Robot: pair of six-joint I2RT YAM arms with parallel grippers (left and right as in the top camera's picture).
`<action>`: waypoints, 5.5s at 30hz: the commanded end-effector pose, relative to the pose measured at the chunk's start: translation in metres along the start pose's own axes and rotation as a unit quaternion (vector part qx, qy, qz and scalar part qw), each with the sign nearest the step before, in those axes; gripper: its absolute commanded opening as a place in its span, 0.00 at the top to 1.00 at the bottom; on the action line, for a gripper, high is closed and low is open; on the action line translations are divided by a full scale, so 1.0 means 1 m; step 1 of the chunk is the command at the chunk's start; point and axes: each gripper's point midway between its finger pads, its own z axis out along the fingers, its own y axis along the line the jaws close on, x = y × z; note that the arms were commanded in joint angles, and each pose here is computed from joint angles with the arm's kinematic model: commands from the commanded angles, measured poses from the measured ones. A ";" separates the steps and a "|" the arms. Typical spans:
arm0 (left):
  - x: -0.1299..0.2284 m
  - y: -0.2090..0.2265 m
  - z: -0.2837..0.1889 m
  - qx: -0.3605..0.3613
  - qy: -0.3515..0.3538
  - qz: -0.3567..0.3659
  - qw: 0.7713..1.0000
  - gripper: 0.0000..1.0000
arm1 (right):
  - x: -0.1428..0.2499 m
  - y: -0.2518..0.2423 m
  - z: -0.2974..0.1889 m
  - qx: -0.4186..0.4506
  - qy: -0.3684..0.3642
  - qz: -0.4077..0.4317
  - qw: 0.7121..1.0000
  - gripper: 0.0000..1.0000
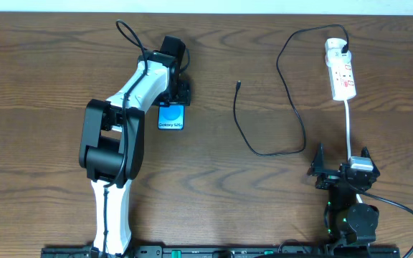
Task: Plug charger to phone and switch on socket
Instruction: 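Lift the phone upright with the left gripper, then raise the held phone and tilt it toward the table center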
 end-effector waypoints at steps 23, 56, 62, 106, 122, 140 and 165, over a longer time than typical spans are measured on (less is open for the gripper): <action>-0.022 -0.007 -0.108 0.038 -0.106 -0.007 0.994 0.93 | 0.001 -0.002 0.000 0.005 0.000 0.000 1.000 0.01; -0.076 0.024 -0.209 0.366 -0.073 -0.420 0.827 0.93 | 0.000 -0.002 0.000 0.005 0.000 0.000 1.000 0.01; -0.072 0.018 -0.183 0.403 0.037 -0.499 0.766 0.93 | 0.001 -0.002 0.000 0.005 0.000 0.000 1.000 0.01; -0.077 -0.002 -0.116 0.499 0.179 -0.472 0.704 0.93 | 0.001 -0.002 0.000 0.005 0.000 0.000 1.000 0.01; -0.077 0.012 -0.135 0.542 0.204 -0.465 0.670 0.93 | 0.000 -0.002 0.000 0.005 0.000 0.000 1.000 0.01; -0.079 0.010 -0.143 0.561 0.196 -0.439 0.673 0.93 | 0.001 -0.002 0.000 0.005 0.000 0.000 1.000 0.01; -0.103 0.012 -0.161 0.598 0.108 -0.367 0.704 0.93 | 0.000 -0.002 0.000 0.005 0.000 0.000 1.000 0.01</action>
